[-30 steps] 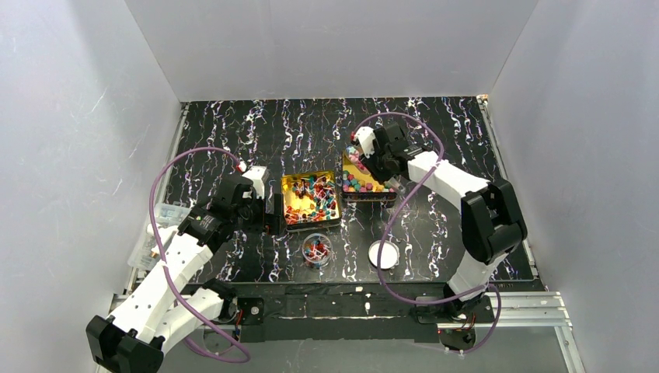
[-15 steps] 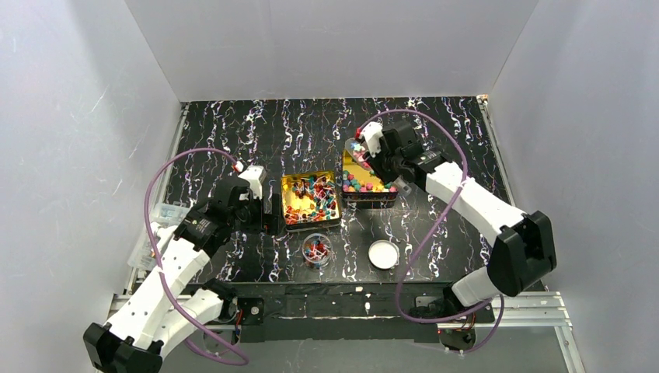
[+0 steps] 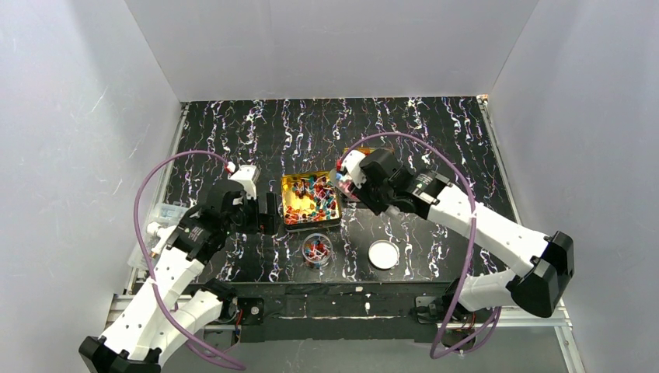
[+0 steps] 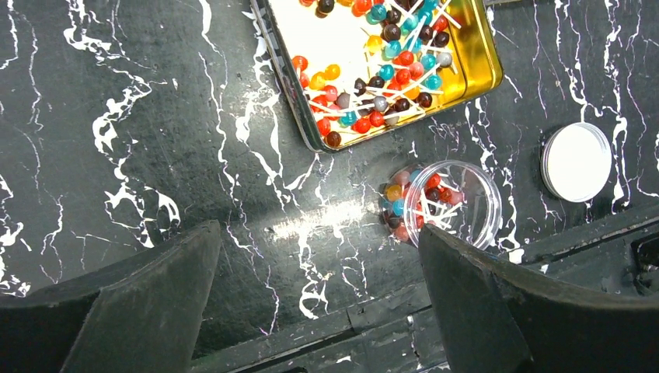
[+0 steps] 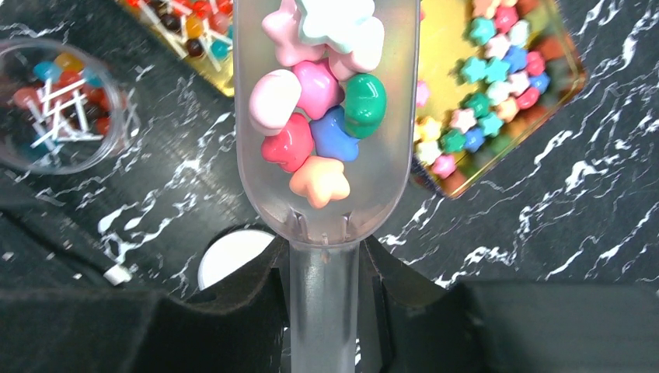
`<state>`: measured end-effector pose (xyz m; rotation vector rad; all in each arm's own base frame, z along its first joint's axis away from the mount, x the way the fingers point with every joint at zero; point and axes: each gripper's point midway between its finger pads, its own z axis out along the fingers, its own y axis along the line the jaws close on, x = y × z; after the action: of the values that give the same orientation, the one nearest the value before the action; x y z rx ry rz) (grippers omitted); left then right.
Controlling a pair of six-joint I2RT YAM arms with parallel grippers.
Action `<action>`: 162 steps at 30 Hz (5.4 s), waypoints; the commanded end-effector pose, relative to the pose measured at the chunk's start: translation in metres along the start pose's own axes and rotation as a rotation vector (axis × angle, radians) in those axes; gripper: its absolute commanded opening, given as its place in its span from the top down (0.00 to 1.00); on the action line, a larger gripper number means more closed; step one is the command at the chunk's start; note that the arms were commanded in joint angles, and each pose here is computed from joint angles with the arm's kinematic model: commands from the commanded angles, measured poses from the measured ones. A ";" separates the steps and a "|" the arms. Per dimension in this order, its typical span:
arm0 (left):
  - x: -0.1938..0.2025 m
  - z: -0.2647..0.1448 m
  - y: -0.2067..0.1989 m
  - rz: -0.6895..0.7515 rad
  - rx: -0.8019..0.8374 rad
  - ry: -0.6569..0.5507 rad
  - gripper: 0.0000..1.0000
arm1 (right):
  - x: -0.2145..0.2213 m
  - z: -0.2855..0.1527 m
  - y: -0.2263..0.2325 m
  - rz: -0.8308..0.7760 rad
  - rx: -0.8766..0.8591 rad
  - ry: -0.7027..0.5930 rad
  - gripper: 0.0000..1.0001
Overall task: Pack the candies
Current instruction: Place the fake candies in the packing bottle, then scoop the fake candies from the storage box.
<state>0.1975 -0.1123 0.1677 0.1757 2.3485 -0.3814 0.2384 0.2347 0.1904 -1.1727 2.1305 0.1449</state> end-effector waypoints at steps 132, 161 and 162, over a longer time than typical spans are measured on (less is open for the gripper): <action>-0.010 -0.037 -0.002 -0.029 0.046 -0.160 0.02 | 0.046 -0.048 0.155 0.120 -0.318 0.701 0.99; -0.001 -0.022 -0.007 -0.021 0.063 -0.071 0.02 | 0.028 -0.015 -0.067 0.102 0.319 0.572 0.99; -0.001 -0.021 -0.007 -0.022 0.063 -0.067 0.02 | 0.030 -0.013 -0.074 0.071 0.341 0.587 0.99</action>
<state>0.1835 -0.1114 0.1894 0.1553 2.2562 -0.4663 0.2469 0.1791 0.1896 -0.9531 2.6752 -0.3807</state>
